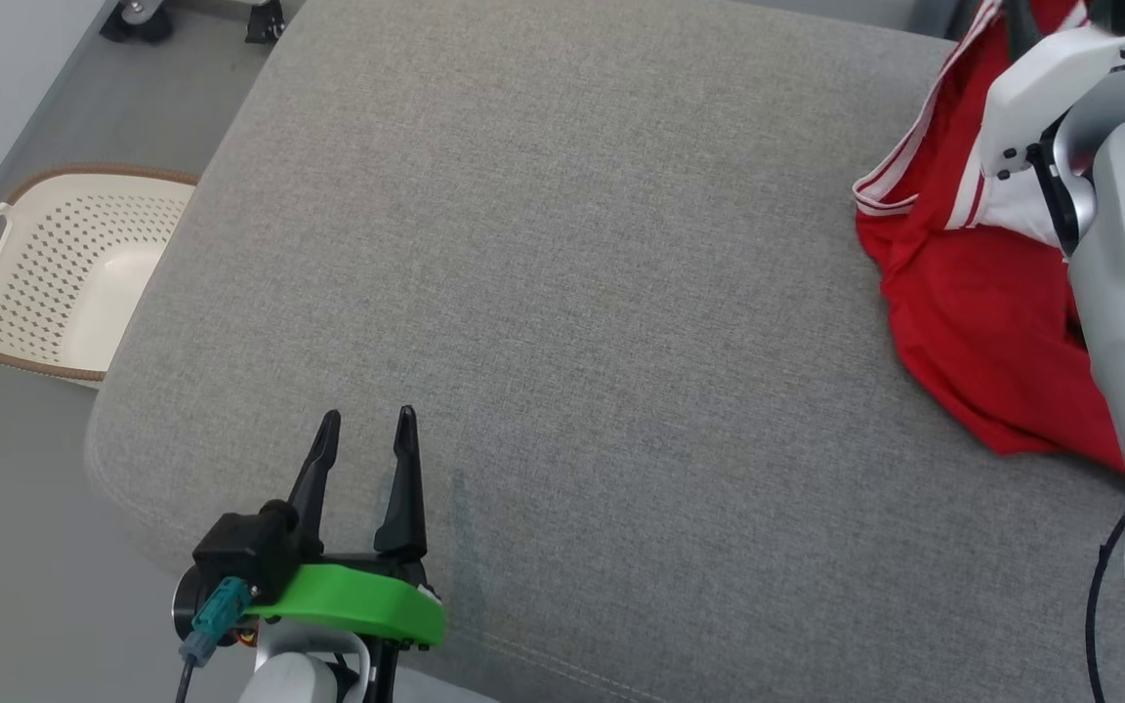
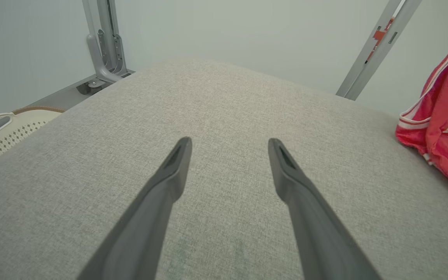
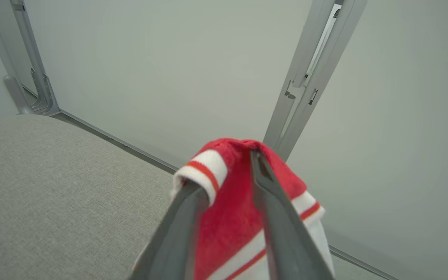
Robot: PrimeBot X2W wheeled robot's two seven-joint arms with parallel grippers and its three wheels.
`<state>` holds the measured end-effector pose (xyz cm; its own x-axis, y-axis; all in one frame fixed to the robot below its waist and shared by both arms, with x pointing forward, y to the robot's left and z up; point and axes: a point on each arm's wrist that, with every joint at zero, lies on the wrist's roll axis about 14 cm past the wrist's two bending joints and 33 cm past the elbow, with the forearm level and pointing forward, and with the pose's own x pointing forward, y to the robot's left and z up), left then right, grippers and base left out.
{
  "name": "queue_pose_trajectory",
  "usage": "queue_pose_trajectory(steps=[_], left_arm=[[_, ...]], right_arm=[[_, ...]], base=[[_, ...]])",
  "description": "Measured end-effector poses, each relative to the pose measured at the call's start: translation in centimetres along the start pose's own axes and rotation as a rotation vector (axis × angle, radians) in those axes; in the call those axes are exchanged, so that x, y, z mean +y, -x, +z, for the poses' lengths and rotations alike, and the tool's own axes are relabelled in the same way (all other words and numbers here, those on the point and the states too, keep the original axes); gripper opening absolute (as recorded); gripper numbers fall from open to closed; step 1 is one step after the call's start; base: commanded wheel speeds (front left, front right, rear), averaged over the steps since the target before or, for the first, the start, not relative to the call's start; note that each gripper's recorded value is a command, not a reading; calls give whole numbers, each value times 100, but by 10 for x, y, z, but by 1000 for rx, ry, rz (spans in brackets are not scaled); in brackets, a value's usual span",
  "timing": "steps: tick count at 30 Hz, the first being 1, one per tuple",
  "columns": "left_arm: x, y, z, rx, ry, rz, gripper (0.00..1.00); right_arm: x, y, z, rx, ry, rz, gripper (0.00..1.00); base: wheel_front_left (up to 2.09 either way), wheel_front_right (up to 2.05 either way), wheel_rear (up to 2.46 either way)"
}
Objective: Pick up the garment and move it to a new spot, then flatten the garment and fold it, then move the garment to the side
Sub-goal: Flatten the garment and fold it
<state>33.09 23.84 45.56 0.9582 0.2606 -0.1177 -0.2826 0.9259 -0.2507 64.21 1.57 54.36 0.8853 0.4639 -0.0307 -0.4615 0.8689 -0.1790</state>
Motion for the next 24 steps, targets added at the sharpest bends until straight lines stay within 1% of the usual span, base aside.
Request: queue_pose_trajectory(steps=[4,10,14,18,20,24], left_arm=[[-1,-4,-1,5,1,6,100],[-16,-15,1,-6,-2,-42,100],[-32,-22,0,-10,-11,-95,100],[-51,-28,-1,-13,-10,-160,100],[-61,-30,-3,-11,-8,-192,100],[-82,-32,-6,-6,0,-257,100]], right_arm=[[7,-6,0,-23,-5,15,100],[8,6,-9,-18,3,28,100],[-7,30,-20,-15,-2,-4,100],[-24,66,-45,40,-3,-36,100],[-32,81,-50,51,-4,-53,100],[-57,119,-68,95,-31,-118,100]], base=[[0,0,0],[0,0,0],[0,0,0],[0,0,0],[0,0,0],[0,0,0]])
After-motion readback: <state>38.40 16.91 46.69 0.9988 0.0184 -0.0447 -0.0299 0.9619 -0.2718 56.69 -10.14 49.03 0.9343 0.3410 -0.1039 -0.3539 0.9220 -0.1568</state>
